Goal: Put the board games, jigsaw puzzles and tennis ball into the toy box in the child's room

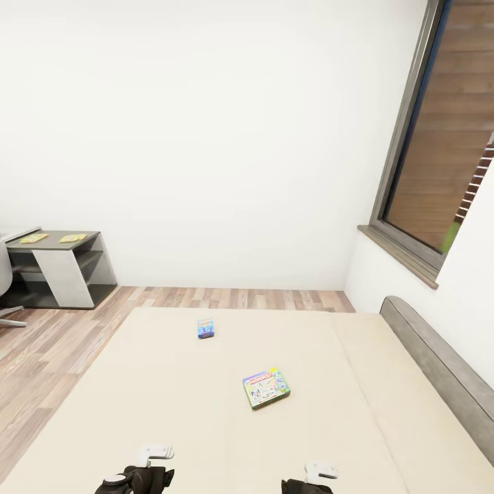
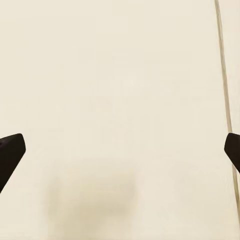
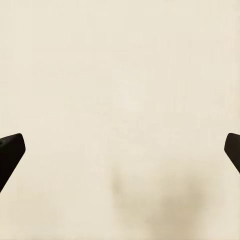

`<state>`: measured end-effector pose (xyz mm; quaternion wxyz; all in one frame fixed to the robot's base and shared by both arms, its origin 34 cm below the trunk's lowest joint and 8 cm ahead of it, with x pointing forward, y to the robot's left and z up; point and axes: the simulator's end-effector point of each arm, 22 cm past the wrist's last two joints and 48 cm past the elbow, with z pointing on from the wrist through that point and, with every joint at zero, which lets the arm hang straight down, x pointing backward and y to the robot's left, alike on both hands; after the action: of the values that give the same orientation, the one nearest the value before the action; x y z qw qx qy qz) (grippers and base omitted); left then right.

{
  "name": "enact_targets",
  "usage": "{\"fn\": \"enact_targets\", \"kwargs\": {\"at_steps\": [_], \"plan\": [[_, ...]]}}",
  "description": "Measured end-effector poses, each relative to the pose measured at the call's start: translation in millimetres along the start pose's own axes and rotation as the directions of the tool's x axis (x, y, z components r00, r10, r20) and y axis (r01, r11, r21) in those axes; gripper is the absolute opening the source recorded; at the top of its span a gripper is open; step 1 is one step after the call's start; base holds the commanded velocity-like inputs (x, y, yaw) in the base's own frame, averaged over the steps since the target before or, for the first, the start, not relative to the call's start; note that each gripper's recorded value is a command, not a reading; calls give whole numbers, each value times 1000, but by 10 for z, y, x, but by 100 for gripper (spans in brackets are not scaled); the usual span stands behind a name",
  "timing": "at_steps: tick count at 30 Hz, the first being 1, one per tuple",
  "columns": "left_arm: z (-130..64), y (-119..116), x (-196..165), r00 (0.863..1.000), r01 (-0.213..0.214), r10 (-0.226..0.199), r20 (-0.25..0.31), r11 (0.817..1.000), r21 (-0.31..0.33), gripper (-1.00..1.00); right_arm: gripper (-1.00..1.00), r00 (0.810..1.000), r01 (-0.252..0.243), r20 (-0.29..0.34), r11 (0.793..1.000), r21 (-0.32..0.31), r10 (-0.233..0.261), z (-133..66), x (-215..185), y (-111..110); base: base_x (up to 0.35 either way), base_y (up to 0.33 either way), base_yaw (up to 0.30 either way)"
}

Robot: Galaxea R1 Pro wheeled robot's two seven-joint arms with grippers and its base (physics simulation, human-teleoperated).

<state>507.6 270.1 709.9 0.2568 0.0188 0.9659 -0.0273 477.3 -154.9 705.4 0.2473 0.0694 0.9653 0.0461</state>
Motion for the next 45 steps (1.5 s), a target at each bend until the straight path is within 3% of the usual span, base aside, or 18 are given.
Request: {"fn": "enact_targets", "kwargs": {"at_steps": [45], "plan": [[0,0,0,1000,0,0,0,1000,0,100,100,1000,-2,0,1000,1,2,0,0,-7,0,0,-41]]}}
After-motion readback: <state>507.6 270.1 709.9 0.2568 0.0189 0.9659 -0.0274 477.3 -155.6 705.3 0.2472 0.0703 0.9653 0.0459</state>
